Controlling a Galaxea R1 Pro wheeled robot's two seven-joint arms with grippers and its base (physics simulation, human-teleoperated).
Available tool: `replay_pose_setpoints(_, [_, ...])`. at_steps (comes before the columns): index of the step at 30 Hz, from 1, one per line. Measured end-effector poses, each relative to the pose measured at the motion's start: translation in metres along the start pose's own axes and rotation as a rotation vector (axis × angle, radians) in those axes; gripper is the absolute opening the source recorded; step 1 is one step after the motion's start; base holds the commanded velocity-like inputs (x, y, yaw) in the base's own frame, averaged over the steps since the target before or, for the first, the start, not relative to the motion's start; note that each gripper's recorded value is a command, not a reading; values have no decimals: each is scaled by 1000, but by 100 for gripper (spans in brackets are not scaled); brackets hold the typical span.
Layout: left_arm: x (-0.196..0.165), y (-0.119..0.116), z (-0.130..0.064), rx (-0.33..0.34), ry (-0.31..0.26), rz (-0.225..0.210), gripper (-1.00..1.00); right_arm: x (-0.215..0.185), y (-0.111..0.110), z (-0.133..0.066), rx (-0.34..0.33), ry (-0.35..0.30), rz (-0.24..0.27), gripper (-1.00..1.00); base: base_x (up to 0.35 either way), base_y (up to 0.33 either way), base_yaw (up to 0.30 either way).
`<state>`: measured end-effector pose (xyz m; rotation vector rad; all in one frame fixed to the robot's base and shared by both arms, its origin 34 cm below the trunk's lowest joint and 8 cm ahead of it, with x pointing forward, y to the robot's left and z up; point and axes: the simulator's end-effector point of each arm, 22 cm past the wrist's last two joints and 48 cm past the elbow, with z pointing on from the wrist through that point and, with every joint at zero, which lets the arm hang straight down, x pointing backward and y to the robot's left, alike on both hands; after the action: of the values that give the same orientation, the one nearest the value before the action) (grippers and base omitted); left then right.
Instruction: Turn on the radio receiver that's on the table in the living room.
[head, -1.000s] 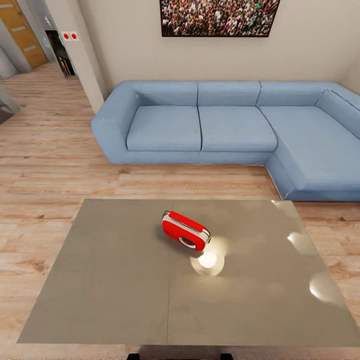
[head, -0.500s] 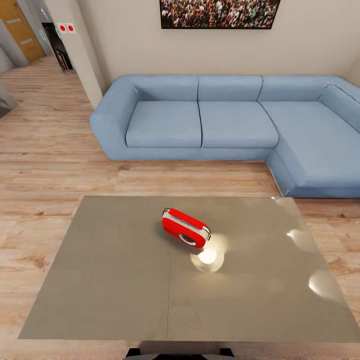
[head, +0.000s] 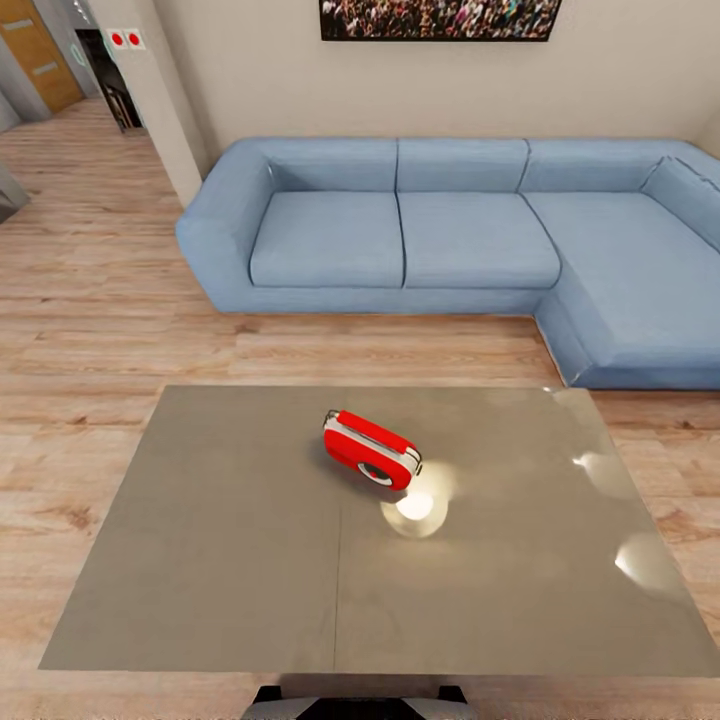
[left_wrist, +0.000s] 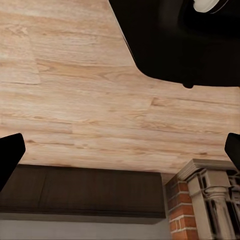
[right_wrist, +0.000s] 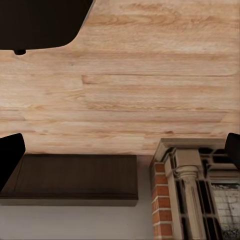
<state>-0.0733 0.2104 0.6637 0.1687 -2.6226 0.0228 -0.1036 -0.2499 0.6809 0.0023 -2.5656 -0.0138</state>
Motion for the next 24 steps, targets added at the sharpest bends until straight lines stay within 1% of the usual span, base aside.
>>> replay_pose_setpoints(24, [14,2,0,-4,36,-2,100,15,0,0,0,39,0,100,0,0,0])
